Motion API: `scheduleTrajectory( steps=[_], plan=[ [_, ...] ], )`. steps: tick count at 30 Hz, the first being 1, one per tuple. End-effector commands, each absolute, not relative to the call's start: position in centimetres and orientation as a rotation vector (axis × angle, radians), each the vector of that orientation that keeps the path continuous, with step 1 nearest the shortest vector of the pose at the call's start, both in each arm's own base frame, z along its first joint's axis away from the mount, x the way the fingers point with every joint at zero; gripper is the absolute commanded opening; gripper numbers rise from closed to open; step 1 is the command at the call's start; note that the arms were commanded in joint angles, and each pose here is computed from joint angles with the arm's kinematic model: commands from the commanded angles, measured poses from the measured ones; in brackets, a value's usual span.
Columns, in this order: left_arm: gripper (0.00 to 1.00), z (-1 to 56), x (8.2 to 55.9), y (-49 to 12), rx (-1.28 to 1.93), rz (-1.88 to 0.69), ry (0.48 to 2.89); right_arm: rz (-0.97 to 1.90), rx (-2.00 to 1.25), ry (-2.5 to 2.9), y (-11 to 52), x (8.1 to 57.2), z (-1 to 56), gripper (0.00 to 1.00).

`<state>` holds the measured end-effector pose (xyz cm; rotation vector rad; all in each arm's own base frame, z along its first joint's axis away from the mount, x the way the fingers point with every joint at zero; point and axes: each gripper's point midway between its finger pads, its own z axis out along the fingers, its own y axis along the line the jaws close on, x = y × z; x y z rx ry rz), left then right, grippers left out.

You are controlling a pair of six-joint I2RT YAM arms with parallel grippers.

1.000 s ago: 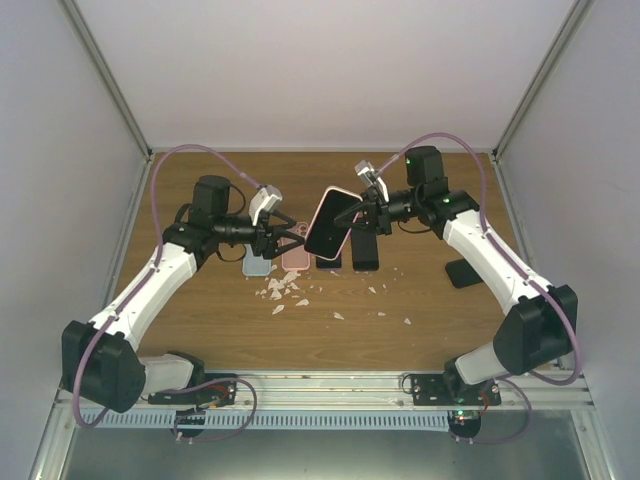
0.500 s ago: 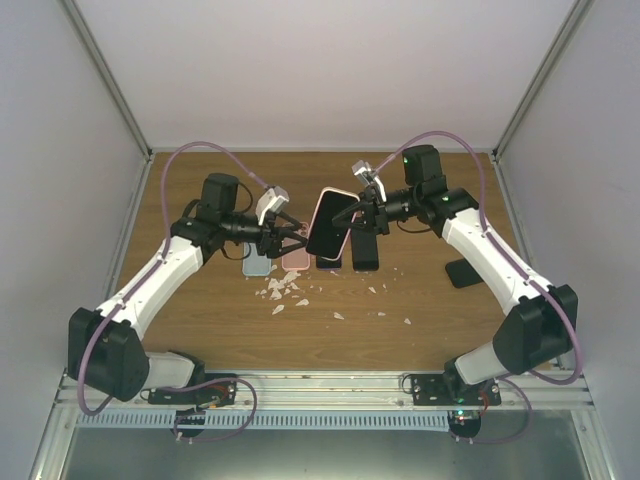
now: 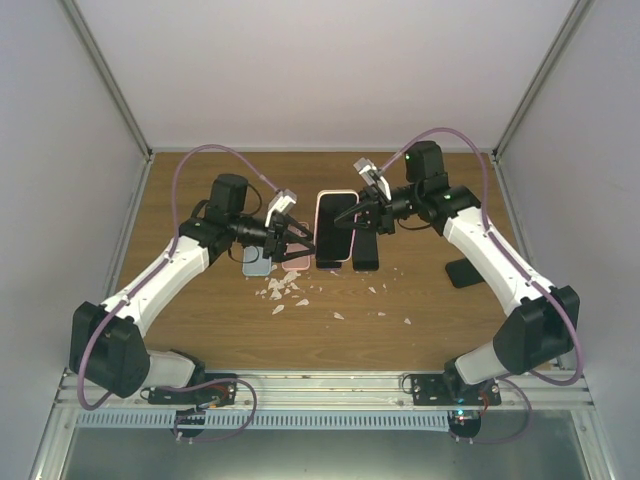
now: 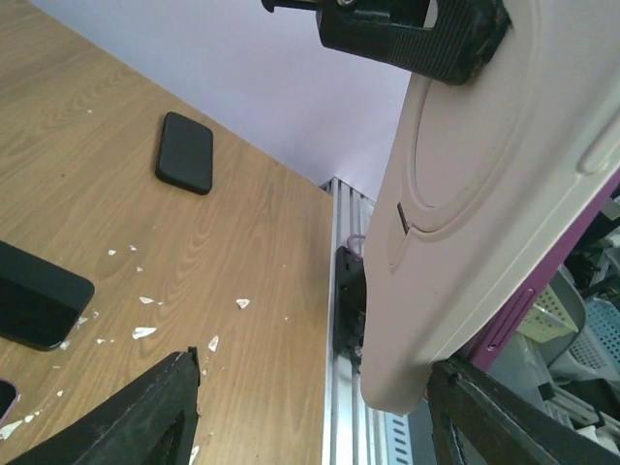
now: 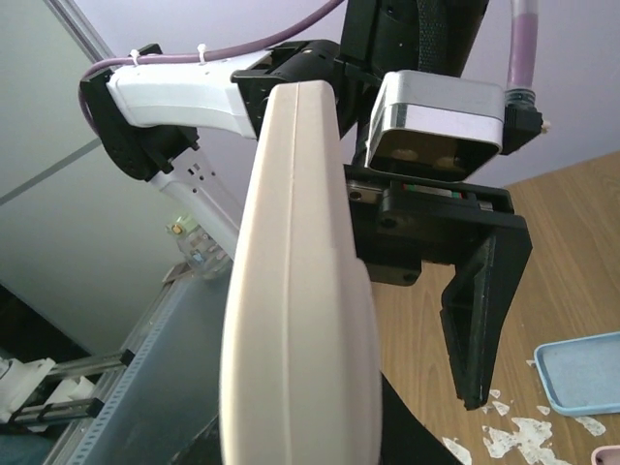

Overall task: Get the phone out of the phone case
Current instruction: Remove the phone case from the phone.

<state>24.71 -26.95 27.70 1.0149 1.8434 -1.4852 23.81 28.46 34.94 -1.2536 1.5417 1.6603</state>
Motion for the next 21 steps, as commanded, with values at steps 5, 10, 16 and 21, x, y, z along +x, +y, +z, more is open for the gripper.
scheduleTrajectory(
  steps=[5,10,16,21],
  plan=[
    [0.61,32.1,31.3,-28.0,0.835,-1.214,1.755,2.127,-1.473,1.219,29.0,16.5,37.8,0.01],
    [0.57,32.5,33.9,-27.6,0.742,-1.109,1.793,2.14,-1.463,1.236,29.4,17.2,37.7,0.01],
    [0.56,34.8,33.7,-28.5,0.813,-1.165,1.706,2.098,-1.449,1.264,29.6,18.6,38.3,0.01],
    [0.59,34.7,32.2,-27.1,0.824,-1.244,1.682,1.985,-1.388,1.359,29.0,20.8,38.7,0.0]
  ],
)
